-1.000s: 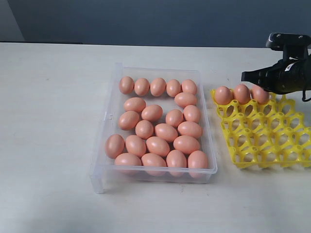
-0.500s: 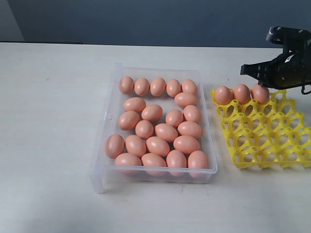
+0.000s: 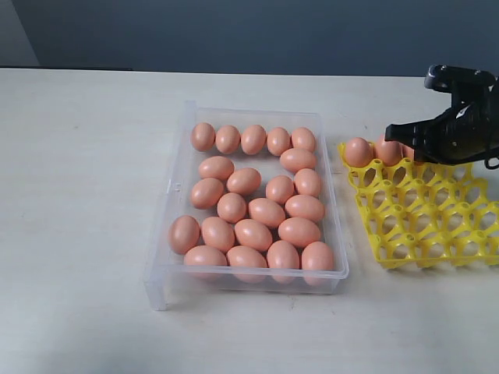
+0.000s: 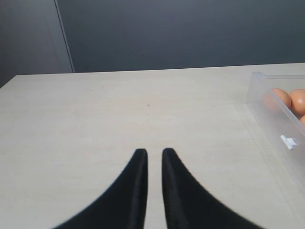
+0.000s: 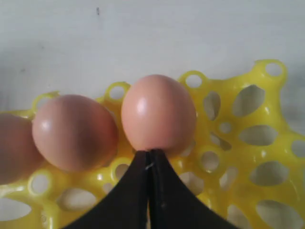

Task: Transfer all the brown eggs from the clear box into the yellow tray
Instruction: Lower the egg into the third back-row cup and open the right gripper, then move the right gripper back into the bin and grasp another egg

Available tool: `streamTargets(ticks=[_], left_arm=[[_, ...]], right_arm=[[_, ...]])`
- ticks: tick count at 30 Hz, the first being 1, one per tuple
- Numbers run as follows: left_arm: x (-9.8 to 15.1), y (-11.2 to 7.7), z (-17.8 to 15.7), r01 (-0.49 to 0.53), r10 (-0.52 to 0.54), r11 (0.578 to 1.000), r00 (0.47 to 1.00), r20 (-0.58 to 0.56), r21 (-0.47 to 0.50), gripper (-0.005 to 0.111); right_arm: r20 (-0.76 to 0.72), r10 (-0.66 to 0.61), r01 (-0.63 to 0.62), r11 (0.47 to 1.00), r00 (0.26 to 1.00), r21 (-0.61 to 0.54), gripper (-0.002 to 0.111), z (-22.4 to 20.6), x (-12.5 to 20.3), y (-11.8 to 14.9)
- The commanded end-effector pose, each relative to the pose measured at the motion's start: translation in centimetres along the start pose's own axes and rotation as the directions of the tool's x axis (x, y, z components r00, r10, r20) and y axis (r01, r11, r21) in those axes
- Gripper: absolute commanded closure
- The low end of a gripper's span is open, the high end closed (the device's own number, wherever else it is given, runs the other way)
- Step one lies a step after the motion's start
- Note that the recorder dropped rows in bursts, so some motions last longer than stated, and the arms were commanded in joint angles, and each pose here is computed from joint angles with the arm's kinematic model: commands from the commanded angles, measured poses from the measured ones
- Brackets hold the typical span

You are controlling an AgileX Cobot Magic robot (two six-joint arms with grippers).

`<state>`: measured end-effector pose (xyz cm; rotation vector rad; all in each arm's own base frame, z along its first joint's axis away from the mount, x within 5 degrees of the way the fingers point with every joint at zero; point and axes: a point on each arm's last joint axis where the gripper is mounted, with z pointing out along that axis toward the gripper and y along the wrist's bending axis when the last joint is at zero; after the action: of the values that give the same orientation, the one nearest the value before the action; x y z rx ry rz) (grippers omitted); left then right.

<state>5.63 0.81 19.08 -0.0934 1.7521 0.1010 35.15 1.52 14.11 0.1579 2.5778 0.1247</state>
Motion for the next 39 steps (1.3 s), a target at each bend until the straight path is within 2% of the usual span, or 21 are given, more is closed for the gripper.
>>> streamTargets(ticks=[1,9,17,21,23,26,27,29,32,34,39], left_arm=[[0.1,0.0,0.0,0.001,-0.001,1.0,1.0,0.006,0.002,0.095],[0.1,0.0,0.0,0.001,-0.001,1.0,1.0,0.006,0.002,0.095],[0.1,0.0,0.0,0.001,-0.001,1.0,1.0,0.006,0.002,0.095],[0.1,0.0,0.0,0.001,-0.001,1.0,1.0,0.006,0.002,0.095],[0.1,0.0,0.0,0.001,-0.001,1.0,1.0,0.006,0.002,0.095],[0.1,0.0,0.0,0.001,-0.001,1.0,1.0,0.006,0.002,0.095],[0.1,0.0,0.0,0.001,-0.001,1.0,1.0,0.006,0.002,0.095],[0.1,0.0,0.0,0.001,-0.001,1.0,1.0,0.006,0.002,0.095],[0.1,0.0,0.0,0.001,-0.001,1.0,1.0,0.006,0.002,0.095],[0.1,0.0,0.0,0.001,-0.001,1.0,1.0,0.006,0.002,0.095],[0.1,0.0,0.0,0.001,-0.001,1.0,1.0,0.006,0.002,0.095]], right_arm=[[-0.002,-0.003,0.003,1.0,1.0,0.0,0.109,-0.1,0.2,0.0],[0.03,-0.002,0.002,1.0,1.0,-0.005,0.109,-1.1,-0.3,0.2],[0.226,0.04,-0.027,0.998,0.973,-0.062,0.109,-7.4,-2.8,1.2],[0.261,0.053,-0.021,0.992,0.964,-0.122,0.109,-9.6,-2.9,3.0],[0.274,-0.001,0.043,0.988,0.962,-0.146,0.109,-10.1,-2.6,4.7],[0.286,-0.15,0.206,0.962,0.946,-0.177,0.108,-10.1,-1.6,8.0],[0.292,-0.203,0.263,0.947,0.935,-0.183,0.105,-10.1,-1.2,8.9],[0.297,-0.297,0.365,0.908,0.907,-0.207,0.092,-10.1,-0.3,11.2],[0.295,-0.351,0.427,0.867,0.889,-0.257,0.067,-10.1,0.5,14.3],[0.279,-0.391,0.465,0.836,0.877,-0.29,0.056,-10.0,0.8,16.4],[0.182,-0.469,0.502,0.786,0.864,-0.36,0.056,-8.6,0.3,20.5]])
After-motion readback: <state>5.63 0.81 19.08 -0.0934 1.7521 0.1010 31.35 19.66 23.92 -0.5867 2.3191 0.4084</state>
